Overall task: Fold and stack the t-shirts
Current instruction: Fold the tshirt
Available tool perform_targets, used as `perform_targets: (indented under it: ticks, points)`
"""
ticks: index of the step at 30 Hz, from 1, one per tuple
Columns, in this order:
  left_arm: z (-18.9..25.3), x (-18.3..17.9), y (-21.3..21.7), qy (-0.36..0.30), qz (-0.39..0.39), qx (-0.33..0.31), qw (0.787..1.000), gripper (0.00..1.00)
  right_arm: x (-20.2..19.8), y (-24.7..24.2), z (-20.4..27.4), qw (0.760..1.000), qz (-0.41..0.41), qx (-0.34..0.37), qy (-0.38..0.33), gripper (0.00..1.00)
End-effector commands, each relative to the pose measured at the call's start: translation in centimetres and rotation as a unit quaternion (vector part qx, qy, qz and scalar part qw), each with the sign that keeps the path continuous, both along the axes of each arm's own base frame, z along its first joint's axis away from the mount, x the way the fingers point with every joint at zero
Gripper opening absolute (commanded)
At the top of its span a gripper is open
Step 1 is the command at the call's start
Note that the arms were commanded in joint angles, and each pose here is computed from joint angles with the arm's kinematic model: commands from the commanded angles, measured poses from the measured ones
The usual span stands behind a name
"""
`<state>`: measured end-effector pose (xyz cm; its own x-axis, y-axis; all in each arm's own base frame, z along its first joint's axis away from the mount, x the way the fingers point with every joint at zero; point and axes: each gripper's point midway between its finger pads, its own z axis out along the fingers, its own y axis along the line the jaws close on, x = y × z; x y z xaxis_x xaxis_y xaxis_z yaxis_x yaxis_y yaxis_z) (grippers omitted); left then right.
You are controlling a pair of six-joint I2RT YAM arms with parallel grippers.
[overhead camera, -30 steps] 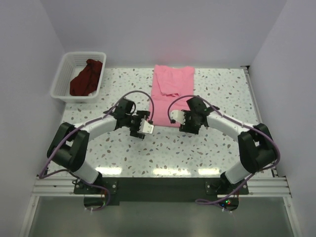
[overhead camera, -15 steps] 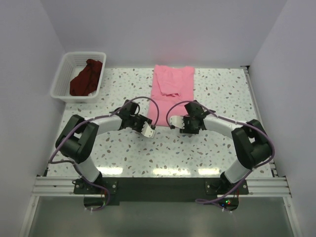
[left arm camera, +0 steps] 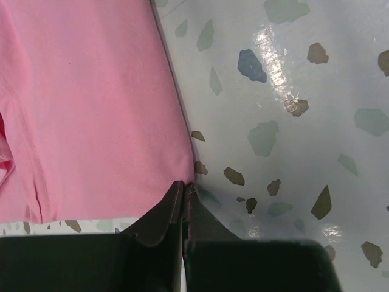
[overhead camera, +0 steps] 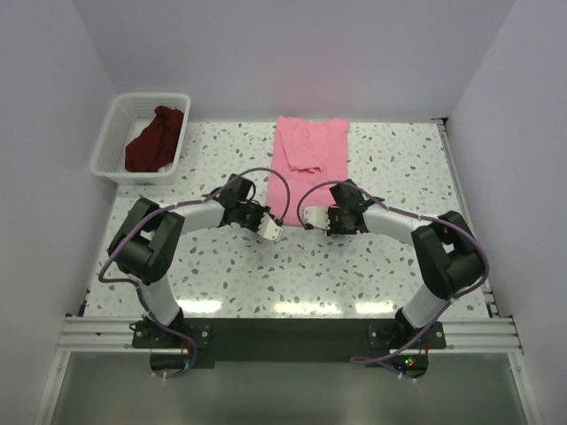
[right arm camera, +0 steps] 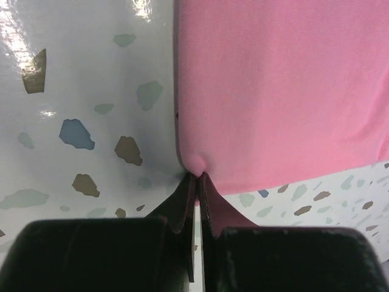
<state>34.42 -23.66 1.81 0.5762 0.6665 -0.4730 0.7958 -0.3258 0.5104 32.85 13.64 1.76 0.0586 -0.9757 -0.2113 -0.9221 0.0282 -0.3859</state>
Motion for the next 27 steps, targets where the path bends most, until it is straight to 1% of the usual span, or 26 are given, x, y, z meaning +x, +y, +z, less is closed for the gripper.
perform_targets:
  ticks: [1,2,3,4,5,6,8,10,13,14,16,20,21,23,24,25,26,27]
  points:
    - [2.0,-0.1,-0.6,0.026,0.012,-0.018,0.999,0.00,0.1,0.3,0.4,1.000,-0.013,0.011,0.018,0.00]
    - [2.6,-0.2,-0.6,0.038,0.023,-0.025,0.999,0.00,0.9,0.5,2.0,0.999,-0.023,0.027,0.009,0.00]
    - [4.1,0.3,-0.9,0.034,0.028,-0.038,0.998,0.00,0.6,0.3,2.4,0.999,-0.027,0.030,0.021,0.00]
    - [4.6,0.1,-0.8,0.051,0.047,-0.046,0.997,0.00,0.7,0.2,3.0,0.998,-0.034,0.042,0.023,0.00]
    - [5.2,0.2,-0.7,0.056,0.057,-0.050,0.996,0.00,1.4,0.4,4.5,0.998,-0.038,0.053,0.009,0.00]
    - [6.6,0.6,-0.7,0.060,0.066,-0.054,0.995,0.00,1.3,0.3,5.0,0.998,-0.041,0.055,0.015,0.00]
    - [7.5,0.6,-0.6,0.080,0.081,-0.057,0.992,0.00,2.1,0.2,7.1,0.996,-0.050,0.074,0.004,0.00]
    - [9.0,1.2,-0.6,0.091,0.101,-0.071,0.988,0.00,2.0,-0.3,8.0,0.995,-0.056,0.077,0.009,0.00]
    - [10.8,2.2,-0.6,0.085,0.122,-0.092,0.985,0.00,2.2,-0.2,9.5,0.995,-0.058,0.085,0.008,0.00]
    - [11.2,2.3,-0.6,0.083,0.124,-0.096,0.984,0.00,2.5,-0.1,10.2,0.994,-0.058,0.090,0.004,0.00]
    - [12.0,1.8,-0.6,0.084,0.122,-0.101,0.984,0.00,1.7,-0.2,10.7,0.994,-0.058,0.090,0.013,0.00]
    - [12.2,-1.4,-0.8,0.102,0.092,-0.090,0.987,0.00,-0.6,-0.4,11.7,0.994,-0.049,0.089,0.025,0.00]
    - [11.9,-3.0,-0.8,0.113,0.084,-0.079,0.987,0.00,-2.1,-0.7,11.3,0.994,-0.047,0.084,0.044,0.00]
    - [11.9,-4.9,-0.8,0.133,0.077,-0.076,0.985,0.00,-4.4,-0.9,11.9,0.994,-0.036,0.087,0.054,0.00]
    - [11.9,-7.2,-0.6,0.159,0.066,-0.073,0.982,0.00,-6.3,-1.3,11.8,0.993,-0.034,0.080,0.078,0.00]
    - [11.9,-8.4,-0.4,0.175,0.061,-0.070,0.980,0.00,-7.4,-1.2,12.1,0.992,-0.029,0.087,0.089,0.00]
    - [12.1,-9.6,-0.3,0.188,0.054,-0.069,0.978,0.00,-8.7,-1.1,13.3,0.991,-0.022,0.099,0.084,0.00]
    - [12.7,-11.4,0.1,0.208,0.048,-0.072,0.974,0.00,-10.4,-1.4,13.5,0.989,-0.021,0.096,0.108,0.00]
